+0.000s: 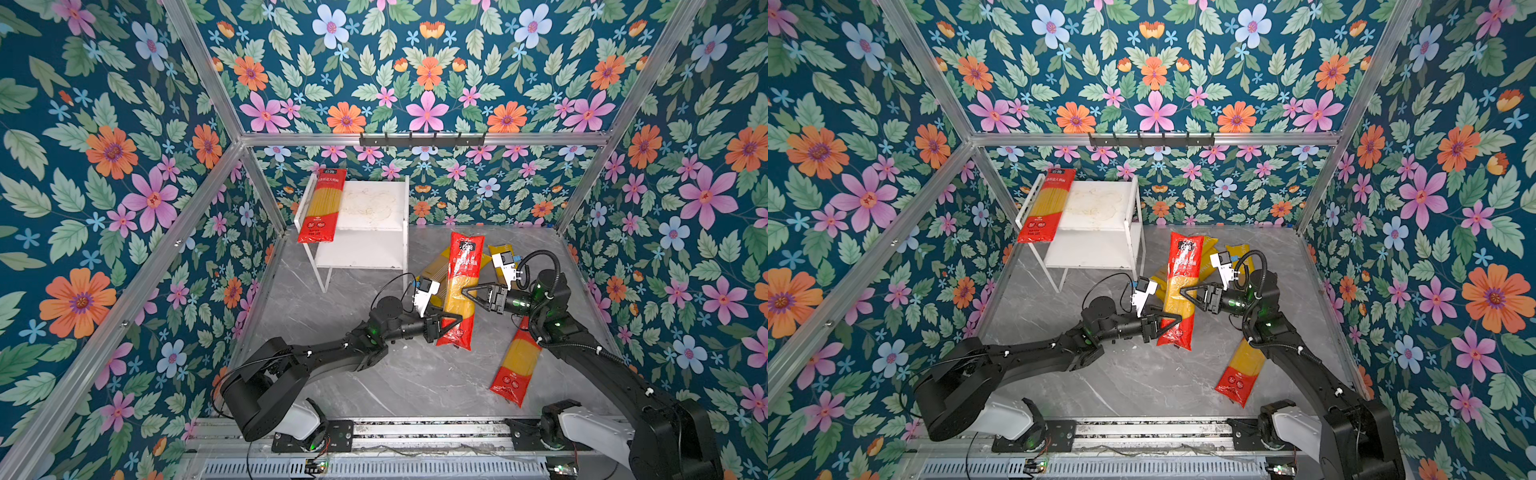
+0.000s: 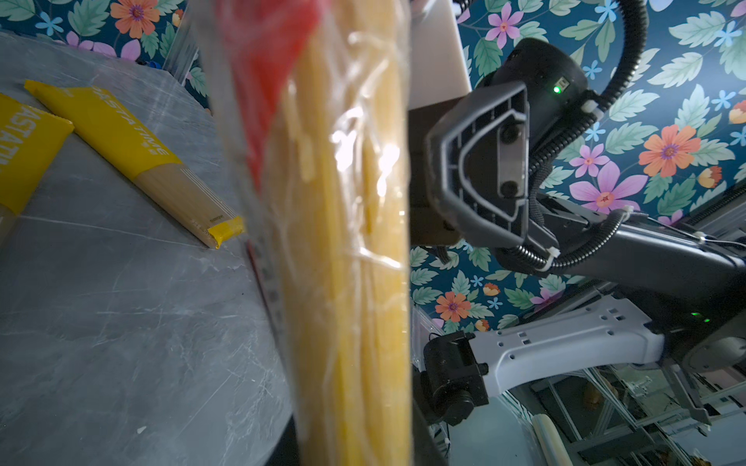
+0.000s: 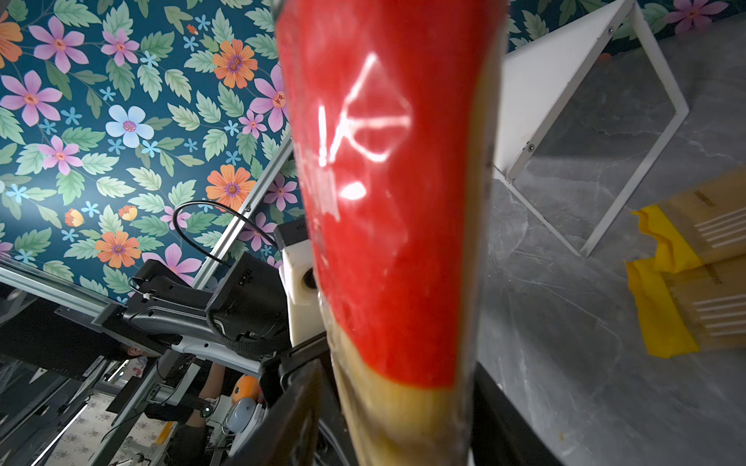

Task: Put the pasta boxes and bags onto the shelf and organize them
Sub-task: 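Lift the red bag upright with both grippers and tilt it toward the shelf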

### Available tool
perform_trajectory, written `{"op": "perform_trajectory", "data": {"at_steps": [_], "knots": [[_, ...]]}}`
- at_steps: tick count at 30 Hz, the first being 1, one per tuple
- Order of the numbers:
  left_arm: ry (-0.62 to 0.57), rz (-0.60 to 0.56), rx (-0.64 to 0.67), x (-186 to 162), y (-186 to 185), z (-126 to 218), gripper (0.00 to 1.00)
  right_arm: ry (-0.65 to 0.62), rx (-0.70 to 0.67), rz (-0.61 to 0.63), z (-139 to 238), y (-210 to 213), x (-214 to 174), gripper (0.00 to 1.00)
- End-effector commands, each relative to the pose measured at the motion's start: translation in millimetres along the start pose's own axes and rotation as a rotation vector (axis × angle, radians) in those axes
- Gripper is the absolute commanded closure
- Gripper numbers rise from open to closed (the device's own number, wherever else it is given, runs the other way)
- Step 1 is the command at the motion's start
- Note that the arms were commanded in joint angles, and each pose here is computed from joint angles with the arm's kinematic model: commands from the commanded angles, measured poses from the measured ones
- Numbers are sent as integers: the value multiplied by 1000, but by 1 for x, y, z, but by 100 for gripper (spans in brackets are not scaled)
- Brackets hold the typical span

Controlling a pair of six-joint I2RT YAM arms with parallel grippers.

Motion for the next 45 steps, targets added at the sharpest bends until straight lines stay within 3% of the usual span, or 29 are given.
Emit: {"op": "perform_trajectory", "data": {"at_steps": [1,3,6,9,15,23,29,34,45], "knots": [[-45,-100,-118,12,-26,4,80,44,-85,19,1,-11,-7,40],[-38,-108,-124,12,-28,4,80,60,-96,2,-1,-17,-10,39],[-1,-110,-140,9,-27,1,80,40,38,-9,-7,-8,-5,41],[30,-103,-147,8,-25,-4,78,-2,136,33,-8,8,5,51],[20,-108,-119,15,-26,0,70,-36,155,58,-7,12,12,78],[-72,-25,-87,19,-23,12,33,-175,151,62,-6,21,39,92],[-201,46,-94,22,-22,29,24,-306,106,54,-3,28,68,97],[-339,119,-146,30,-23,36,30,-353,117,58,-8,37,77,98],[-429,198,-126,43,-12,28,57,-384,112,54,-9,42,79,97]]}}
Point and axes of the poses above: each gripper's point midway between its finger pads, its own z axis back along the fingers, its own y axis along the line the jaws close on, x = y × z, the point moved 7 cm from there along z, back along the fingers, and after that the axes turned 9 degrees about z, right-handed, at the moved point
